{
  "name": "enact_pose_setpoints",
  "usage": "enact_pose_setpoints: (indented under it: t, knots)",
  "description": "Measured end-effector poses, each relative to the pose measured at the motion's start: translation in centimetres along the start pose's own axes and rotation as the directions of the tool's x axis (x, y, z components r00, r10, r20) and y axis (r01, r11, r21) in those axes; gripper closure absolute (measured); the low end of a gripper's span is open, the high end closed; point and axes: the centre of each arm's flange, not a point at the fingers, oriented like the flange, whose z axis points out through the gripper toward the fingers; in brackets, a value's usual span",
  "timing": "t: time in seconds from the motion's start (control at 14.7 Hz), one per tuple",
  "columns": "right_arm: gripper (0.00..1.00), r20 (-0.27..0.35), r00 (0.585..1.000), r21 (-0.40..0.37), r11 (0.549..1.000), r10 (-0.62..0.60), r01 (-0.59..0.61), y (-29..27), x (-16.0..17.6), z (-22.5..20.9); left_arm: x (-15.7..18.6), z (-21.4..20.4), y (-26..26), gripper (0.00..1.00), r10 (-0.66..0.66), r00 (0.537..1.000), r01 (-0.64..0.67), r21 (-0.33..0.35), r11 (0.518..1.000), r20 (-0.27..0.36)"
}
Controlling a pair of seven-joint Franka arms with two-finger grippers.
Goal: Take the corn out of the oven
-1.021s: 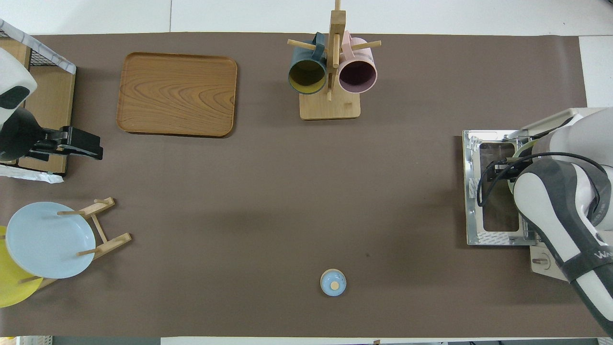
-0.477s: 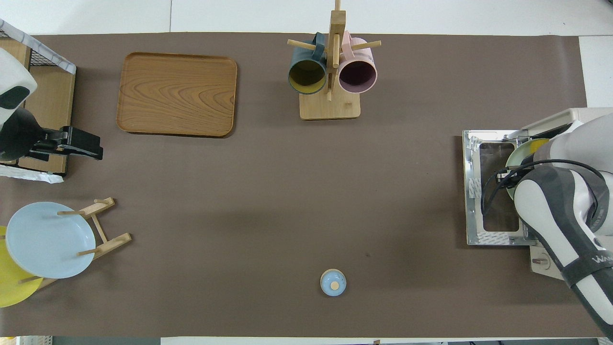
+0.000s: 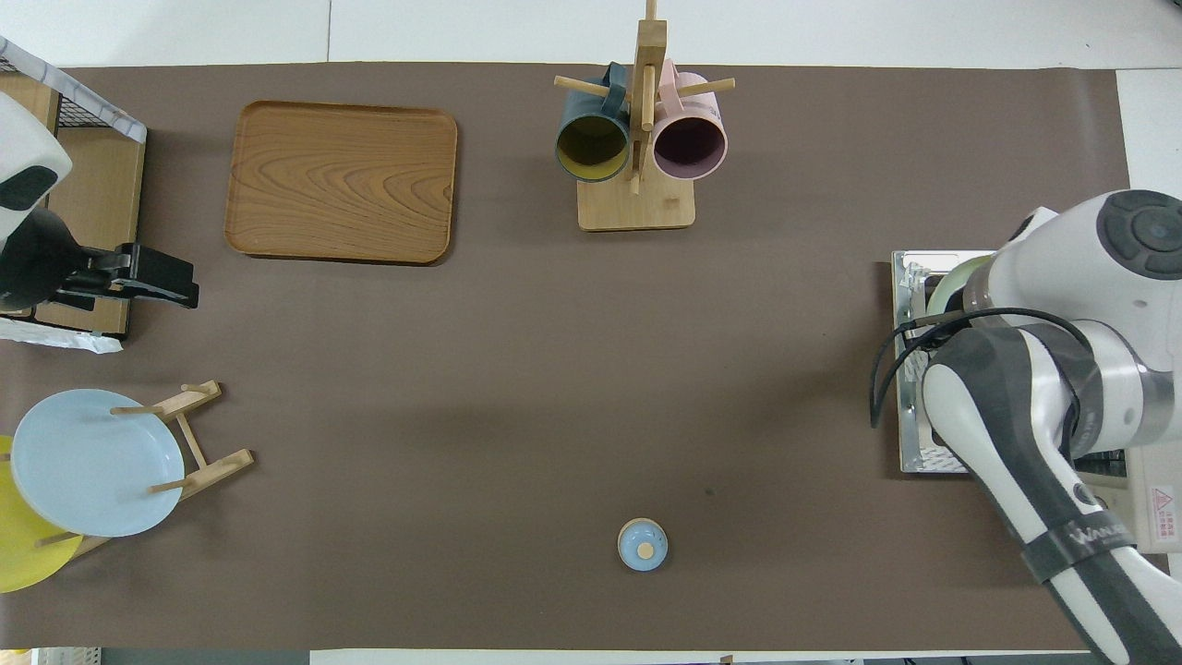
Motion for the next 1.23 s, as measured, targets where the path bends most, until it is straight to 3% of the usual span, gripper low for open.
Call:
enact_pose_setpoints:
  t: [0.34,0.48,0.68,0.89,1.23]
  knots:
    - [0.98,-0.037,0.998,-0.025,0.998,0.060,-0.061,-13.4,2.7,-6.6,0.0,0.0,0.0,0.00,0.000,1.000,0.000,0.000,1.000,0.000]
    - [0.98,-0.055,0.994,-0.028,0.995,0.097,-0.099,-19.8,3.4,-7.1,0.0,0.1,0.0,0.00,0.000,1.000,0.000,0.000,1.000,0.003]
    - [0.98,-0.055,0.982,-0.045,0.982,0.182,-0.184,-30.0,4.0,-3.6,0.0,0.3,0.0,0.00,0.000,1.000,0.000,0.000,1.000,0.007]
    - [0.98,-0.082,0.969,0.022,0.972,0.233,-0.232,-37.8,4.3,1.9,0.0,0.5,0.0,0.00,0.000,1.000,0.000,0.001,1.000,0.011]
    - [0.97,-0.040,0.950,0.122,0.945,0.310,-0.303,-39.0,4.9,4.0,-0.1,0.5,0.0,0.00,0.000,1.000,0.000,0.001,1.000,0.009]
